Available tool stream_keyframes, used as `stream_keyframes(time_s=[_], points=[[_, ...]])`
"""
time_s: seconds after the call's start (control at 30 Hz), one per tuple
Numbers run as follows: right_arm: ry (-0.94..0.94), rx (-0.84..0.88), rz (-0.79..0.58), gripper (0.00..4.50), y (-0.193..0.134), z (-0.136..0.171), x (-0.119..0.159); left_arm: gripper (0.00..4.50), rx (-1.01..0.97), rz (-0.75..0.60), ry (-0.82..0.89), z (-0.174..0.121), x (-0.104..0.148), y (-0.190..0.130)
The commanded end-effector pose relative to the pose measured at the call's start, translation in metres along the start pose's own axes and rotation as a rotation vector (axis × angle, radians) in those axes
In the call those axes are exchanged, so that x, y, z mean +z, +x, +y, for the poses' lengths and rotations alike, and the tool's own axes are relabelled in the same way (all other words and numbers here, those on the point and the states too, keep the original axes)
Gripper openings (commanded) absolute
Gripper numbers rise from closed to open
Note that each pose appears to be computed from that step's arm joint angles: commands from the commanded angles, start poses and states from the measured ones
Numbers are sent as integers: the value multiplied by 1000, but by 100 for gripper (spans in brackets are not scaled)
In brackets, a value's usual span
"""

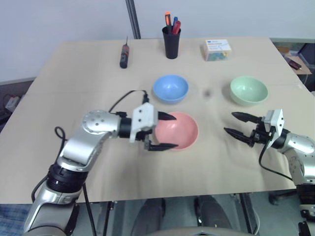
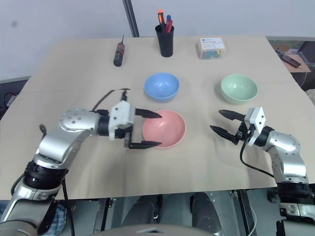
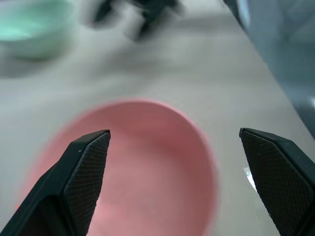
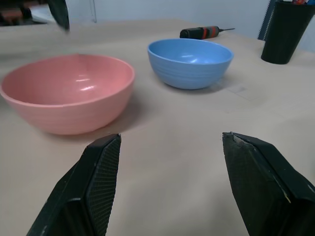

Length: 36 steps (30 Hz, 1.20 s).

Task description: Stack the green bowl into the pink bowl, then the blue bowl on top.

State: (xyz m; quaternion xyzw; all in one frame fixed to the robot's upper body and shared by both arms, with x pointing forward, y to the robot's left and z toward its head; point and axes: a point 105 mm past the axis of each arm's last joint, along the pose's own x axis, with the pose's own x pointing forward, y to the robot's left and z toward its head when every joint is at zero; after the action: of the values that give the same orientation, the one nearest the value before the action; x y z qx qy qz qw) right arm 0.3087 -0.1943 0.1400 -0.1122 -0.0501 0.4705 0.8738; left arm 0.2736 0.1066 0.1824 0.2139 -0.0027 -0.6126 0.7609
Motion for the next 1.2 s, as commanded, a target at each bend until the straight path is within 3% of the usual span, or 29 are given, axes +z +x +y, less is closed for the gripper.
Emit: stream_keyframes(time_s=[0.03, 0.13, 0.27, 0.37, 0.43, 1.0, 1.03, 1.1, 1.2], points=[[-44, -33, 15, 344, -2, -21, 12, 445, 151, -156, -120, 9, 20, -25], [-82, -69, 80, 344, 1, -42, 10, 445, 258, -249, -231, 13, 22, -43], [-151, -176, 248, 344, 8, -84, 3, 445, 351, -231, -225, 2, 12, -62], [-187, -200, 318, 344, 15, -102, 4, 445, 437, -308, -209, -1, 13, -75], [-201, -220, 358, 344, 18, -111, 3, 445, 456, -290, -199, -4, 9, -78], [-250, -293, 496, 344, 33, -136, 3, 445, 500, -274, -203, -20, -3, -82], [-252, -293, 498, 293, 33, -136, 3, 450, 499, -275, -203, -20, -3, -81], [-258, -282, 497, 237, 36, -134, 3, 450, 500, -279, -208, -19, -3, -81], [-258, -273, 499, 119, 38, -133, 2, 450, 499, -279, -214, -19, -5, -81]])
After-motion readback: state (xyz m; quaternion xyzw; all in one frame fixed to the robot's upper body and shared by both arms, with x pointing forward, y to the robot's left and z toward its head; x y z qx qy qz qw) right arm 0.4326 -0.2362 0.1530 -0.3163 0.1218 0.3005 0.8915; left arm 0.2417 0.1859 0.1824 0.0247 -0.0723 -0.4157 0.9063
